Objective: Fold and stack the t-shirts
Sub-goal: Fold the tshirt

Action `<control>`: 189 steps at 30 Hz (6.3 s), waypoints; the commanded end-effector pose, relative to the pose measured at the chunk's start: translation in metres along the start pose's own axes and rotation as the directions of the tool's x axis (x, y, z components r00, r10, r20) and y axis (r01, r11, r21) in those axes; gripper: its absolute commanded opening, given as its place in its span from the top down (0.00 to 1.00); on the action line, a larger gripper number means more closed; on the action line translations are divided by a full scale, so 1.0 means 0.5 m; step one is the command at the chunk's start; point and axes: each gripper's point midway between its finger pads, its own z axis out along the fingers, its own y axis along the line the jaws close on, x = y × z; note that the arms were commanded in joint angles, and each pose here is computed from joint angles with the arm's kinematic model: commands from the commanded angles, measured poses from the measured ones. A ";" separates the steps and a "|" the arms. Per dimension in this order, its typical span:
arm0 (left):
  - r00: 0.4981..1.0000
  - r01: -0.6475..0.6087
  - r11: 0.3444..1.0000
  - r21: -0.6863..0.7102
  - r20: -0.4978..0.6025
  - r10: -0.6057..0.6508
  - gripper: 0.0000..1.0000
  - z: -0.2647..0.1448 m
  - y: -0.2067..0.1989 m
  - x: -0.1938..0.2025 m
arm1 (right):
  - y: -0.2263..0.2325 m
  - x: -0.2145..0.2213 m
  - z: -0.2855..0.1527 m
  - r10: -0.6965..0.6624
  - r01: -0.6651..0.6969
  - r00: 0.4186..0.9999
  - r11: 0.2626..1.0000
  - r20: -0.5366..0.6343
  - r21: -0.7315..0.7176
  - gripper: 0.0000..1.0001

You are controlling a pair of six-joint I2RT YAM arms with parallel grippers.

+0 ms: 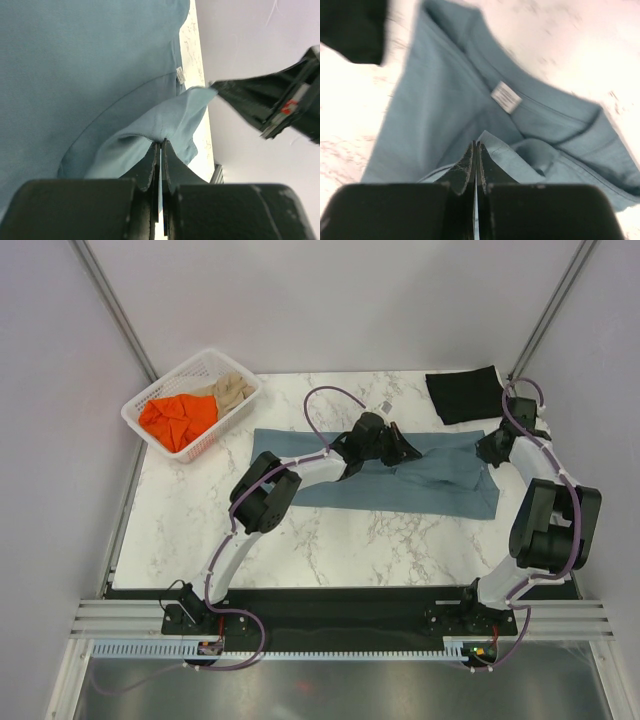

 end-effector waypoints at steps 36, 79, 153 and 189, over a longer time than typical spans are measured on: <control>0.986 0.035 0.998 -0.049 0.164 -0.027 0.75 -0.088 0.043 -0.171 | 0.271 -0.060 0.055 -0.312 0.330 0.944 0.908 0.111 -0.256 0.56; 0.996 0.089 0.731 -0.676 0.070 -0.056 0.70 -0.576 0.342 0.024 | -0.284 0.051 0.007 -0.299 0.289 0.954 0.882 -0.032 0.373 0.61; 0.998 0.063 0.699 -0.712 0.038 -0.052 0.57 -0.761 0.426 -0.060 | -0.222 0.047 0.013 -0.260 0.268 0.963 0.941 -0.067 0.208 0.69; 0.998 0.056 0.704 -0.708 0.069 -0.009 0.58 -0.767 0.402 -0.099 | -0.231 0.043 0.017 -0.263 0.269 0.963 0.935 -0.059 0.231 0.70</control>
